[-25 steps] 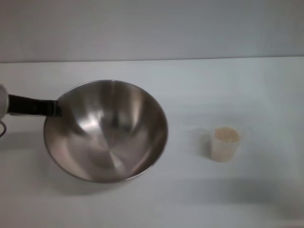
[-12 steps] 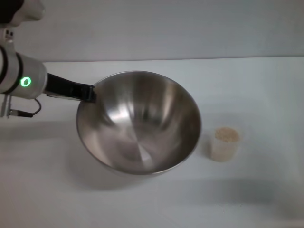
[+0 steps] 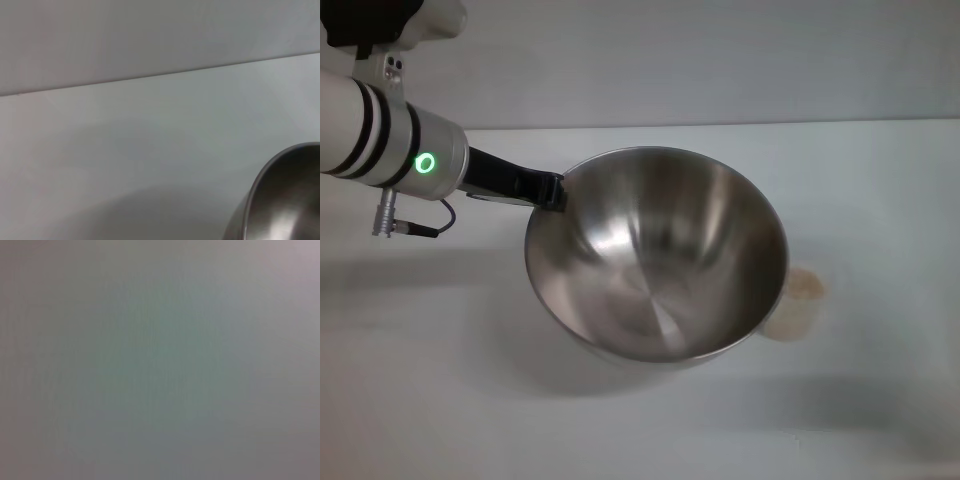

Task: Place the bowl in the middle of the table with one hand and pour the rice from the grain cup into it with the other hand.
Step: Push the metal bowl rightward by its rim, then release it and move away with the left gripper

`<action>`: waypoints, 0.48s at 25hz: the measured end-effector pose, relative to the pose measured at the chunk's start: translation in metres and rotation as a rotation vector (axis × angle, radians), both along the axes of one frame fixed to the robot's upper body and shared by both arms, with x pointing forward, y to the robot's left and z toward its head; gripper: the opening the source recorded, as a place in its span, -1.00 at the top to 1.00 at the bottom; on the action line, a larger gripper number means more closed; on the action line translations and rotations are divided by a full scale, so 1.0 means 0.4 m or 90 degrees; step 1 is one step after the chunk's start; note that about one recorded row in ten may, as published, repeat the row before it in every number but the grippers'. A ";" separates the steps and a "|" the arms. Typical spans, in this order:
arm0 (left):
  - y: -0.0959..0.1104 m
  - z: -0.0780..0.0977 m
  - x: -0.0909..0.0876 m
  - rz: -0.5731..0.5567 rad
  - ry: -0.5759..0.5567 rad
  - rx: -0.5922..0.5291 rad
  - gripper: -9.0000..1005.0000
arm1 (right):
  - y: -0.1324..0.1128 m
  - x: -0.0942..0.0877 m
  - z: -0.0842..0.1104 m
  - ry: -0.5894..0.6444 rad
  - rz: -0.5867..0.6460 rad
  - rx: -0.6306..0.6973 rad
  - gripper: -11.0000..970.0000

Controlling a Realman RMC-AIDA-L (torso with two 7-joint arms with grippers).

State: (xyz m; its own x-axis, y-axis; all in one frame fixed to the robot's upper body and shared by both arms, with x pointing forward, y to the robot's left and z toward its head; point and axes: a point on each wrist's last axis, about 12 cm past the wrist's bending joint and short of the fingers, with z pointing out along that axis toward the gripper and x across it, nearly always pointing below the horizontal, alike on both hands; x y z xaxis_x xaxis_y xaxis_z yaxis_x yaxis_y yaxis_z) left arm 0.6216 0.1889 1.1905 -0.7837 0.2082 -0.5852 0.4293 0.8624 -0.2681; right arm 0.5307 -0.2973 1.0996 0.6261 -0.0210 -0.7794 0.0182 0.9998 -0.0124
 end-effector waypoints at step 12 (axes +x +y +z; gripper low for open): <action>-0.007 -0.028 0.008 0.002 0.004 0.001 0.90 | -0.001 -0.002 0.002 -0.006 0.000 -0.001 -0.09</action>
